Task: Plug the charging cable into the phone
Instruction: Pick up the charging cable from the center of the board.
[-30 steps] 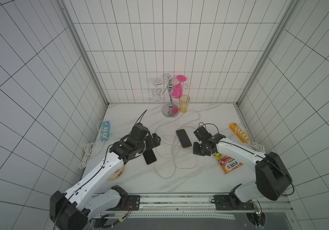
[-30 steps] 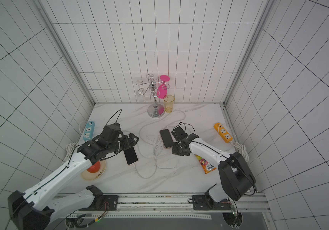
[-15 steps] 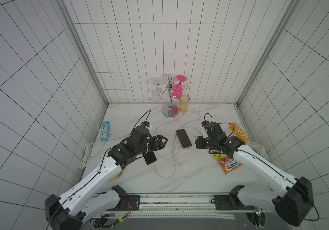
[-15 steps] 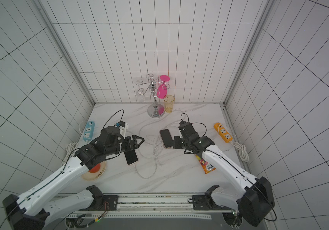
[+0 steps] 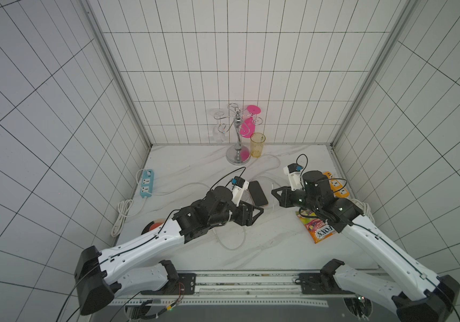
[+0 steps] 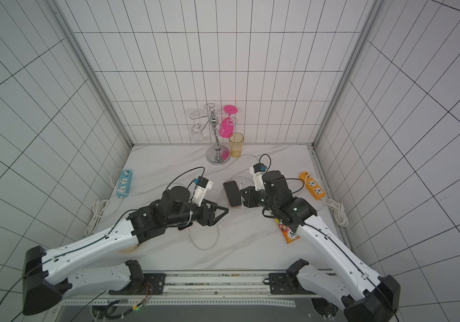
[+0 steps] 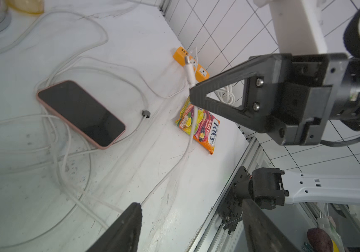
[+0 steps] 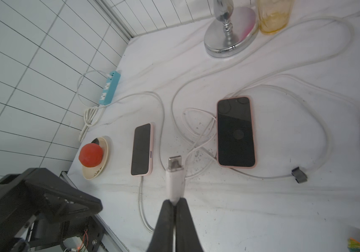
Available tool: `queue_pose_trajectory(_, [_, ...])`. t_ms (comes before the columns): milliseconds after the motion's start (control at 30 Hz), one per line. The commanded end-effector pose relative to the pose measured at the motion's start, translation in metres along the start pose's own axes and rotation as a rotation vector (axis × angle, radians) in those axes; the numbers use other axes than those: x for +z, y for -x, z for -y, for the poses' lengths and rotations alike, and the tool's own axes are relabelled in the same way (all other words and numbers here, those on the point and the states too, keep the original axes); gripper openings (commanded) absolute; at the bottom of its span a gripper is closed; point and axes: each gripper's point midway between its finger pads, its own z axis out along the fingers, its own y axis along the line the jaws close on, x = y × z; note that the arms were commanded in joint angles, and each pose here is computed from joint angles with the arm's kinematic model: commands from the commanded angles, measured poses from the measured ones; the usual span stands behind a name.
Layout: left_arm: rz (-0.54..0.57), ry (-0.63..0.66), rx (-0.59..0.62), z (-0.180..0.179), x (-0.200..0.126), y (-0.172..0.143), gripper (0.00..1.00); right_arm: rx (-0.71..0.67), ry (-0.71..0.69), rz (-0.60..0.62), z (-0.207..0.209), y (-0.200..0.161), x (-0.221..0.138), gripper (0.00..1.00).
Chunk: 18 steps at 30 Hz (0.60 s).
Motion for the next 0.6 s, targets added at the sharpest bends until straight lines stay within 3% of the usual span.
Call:
queue_pose_trajectory(0, [0.103,-0.088,0.171,0.022,0.008,0.016,0.73,-0.039,0.119,0.042,-0.022,0.009,-0.011,0.0])
queue_pose_trajectory(267, [0.196,-0.134,0.341,0.037,0.016,0.025,0.7,-0.083,0.261,0.043,-0.049,0.008,-0.026,0.0])
queue_pose_trajectory(400, [0.2,-0.107,0.377,0.033,0.025,0.028,0.68,-0.064,0.302,0.046,-0.056,0.01,-0.031,0.0])
queue_pose_trajectory(567, [0.219,-0.077,0.379,0.027,0.033,0.032,0.59,-0.048,0.317,0.044,-0.059,0.01,-0.032,0.0])
